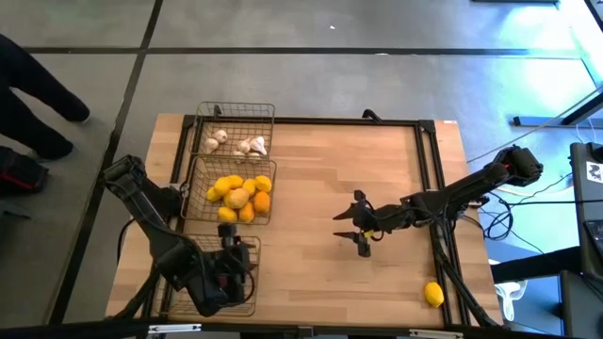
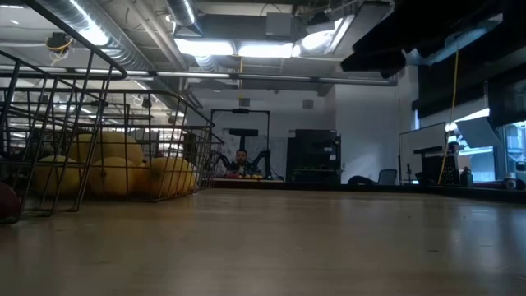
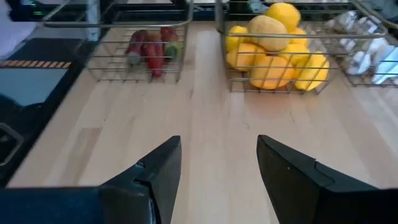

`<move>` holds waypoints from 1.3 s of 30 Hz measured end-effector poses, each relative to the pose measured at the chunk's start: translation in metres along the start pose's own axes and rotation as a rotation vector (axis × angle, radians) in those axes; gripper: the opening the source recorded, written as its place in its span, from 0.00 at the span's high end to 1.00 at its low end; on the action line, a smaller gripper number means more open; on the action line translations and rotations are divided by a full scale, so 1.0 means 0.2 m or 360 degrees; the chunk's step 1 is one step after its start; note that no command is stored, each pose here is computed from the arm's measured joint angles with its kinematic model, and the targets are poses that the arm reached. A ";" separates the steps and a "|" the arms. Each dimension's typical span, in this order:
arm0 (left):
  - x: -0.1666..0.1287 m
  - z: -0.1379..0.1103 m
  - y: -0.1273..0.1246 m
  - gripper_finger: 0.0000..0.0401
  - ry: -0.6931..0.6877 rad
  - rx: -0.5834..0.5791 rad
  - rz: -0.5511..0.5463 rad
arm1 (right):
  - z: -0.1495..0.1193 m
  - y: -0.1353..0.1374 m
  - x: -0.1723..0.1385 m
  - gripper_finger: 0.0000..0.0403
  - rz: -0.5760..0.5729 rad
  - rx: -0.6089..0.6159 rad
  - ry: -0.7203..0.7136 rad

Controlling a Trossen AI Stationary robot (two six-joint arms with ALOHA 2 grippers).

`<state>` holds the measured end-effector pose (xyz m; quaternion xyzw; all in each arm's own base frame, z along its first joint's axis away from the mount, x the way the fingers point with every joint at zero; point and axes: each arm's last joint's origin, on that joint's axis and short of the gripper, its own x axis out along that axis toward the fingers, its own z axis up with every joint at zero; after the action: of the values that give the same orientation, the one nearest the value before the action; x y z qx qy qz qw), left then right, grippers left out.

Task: Sort produce into baskets
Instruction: Put the lemon in the middle wire basket

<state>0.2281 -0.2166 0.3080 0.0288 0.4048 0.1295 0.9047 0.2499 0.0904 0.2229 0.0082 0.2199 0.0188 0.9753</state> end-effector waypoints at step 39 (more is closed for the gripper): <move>0.28 0.36 0.20 0.48 -0.0217 0.0348 -0.0230 | -0.07 0.44 -0.37 0.49 0.0239 0.0685 0.1086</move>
<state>0.3090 -0.1604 0.3219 0.1066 0.3552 0.0170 0.9286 0.1749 0.1757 0.2434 0.2215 0.5284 0.0451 0.8183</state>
